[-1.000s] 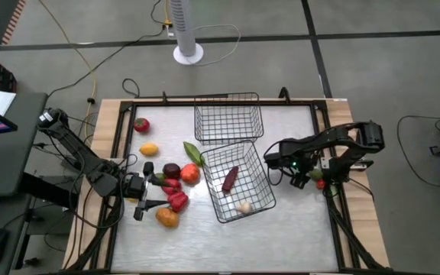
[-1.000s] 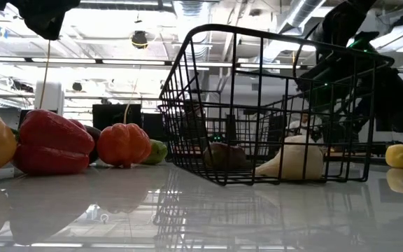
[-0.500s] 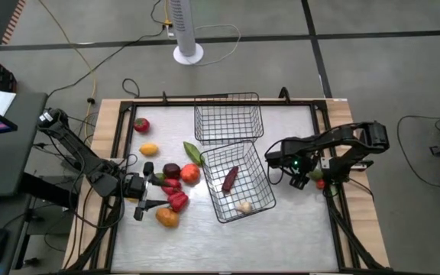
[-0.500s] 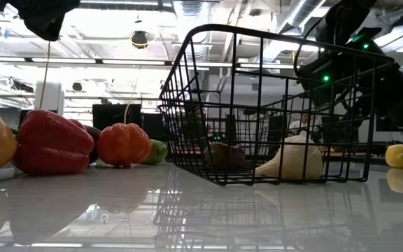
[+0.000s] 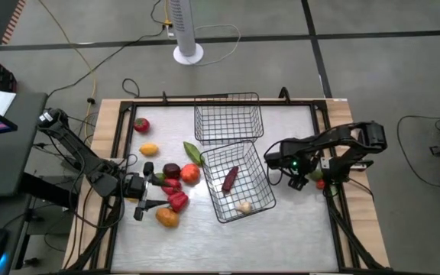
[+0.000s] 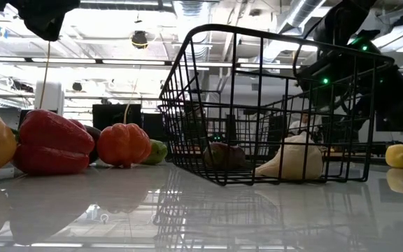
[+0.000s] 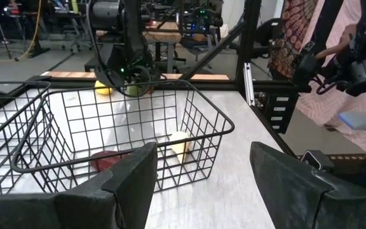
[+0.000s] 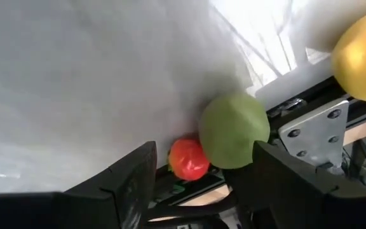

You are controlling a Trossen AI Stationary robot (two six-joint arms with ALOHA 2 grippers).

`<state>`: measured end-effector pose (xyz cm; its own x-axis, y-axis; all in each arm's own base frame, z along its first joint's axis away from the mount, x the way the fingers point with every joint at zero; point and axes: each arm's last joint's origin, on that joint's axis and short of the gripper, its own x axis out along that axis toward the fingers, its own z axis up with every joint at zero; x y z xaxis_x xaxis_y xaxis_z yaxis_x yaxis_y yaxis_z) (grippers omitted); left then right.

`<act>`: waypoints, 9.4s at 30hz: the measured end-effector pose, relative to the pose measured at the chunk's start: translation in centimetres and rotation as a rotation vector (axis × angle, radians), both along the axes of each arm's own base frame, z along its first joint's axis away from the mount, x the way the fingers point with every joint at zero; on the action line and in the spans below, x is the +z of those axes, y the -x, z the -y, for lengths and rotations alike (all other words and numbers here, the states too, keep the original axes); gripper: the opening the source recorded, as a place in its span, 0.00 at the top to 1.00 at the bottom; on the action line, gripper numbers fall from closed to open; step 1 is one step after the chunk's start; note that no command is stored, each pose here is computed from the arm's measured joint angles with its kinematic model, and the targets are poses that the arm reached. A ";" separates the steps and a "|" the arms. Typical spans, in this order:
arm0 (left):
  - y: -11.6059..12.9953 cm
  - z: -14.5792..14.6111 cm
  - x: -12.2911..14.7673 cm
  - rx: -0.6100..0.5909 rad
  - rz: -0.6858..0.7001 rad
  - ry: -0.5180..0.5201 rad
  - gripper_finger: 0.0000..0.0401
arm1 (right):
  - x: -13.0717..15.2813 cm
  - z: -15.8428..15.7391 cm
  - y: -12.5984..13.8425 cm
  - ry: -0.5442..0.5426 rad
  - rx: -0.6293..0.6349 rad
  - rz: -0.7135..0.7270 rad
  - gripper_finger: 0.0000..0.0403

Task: Sort produce into baskets
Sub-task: Put the right green lime into the top wire basket, then put the right yellow lemon into the top wire basket

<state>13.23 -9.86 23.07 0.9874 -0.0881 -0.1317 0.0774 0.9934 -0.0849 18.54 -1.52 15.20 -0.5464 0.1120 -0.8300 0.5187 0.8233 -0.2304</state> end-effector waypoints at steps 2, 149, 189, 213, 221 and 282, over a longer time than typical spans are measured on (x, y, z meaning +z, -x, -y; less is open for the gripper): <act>0.0 0.0 0.0 0.000 -0.001 0.000 0.41 | -0.3 0.0 -0.1 0.002 0.009 -0.001 0.29; 0.0 -0.2 0.1 0.072 0.013 -0.006 0.41 | 11.0 9.7 -2.3 0.481 -0.039 0.324 0.21; 0.0 -0.2 0.0 0.072 0.007 -0.012 0.41 | 0.1 7.8 1.4 0.250 0.109 -0.037 0.04; 0.0 -0.2 -0.1 0.071 -0.001 -0.025 0.41 | -4.1 8.4 0.1 0.149 0.104 -0.251 0.29; 0.0 -0.2 -0.1 0.072 -0.004 -0.021 0.41 | -0.8 7.1 -0.9 0.177 0.071 -0.239 0.29; 0.0 -0.2 0.1 0.080 0.017 -0.012 0.41 | 16.1 6.4 -11.5 0.715 0.280 1.170 0.15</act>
<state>13.28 -9.61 23.19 0.9933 -0.0074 -0.1150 -0.0010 0.9974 -0.0727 30.04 -7.91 31.27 0.5603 -0.5200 -0.6447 0.5395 0.8197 -0.1923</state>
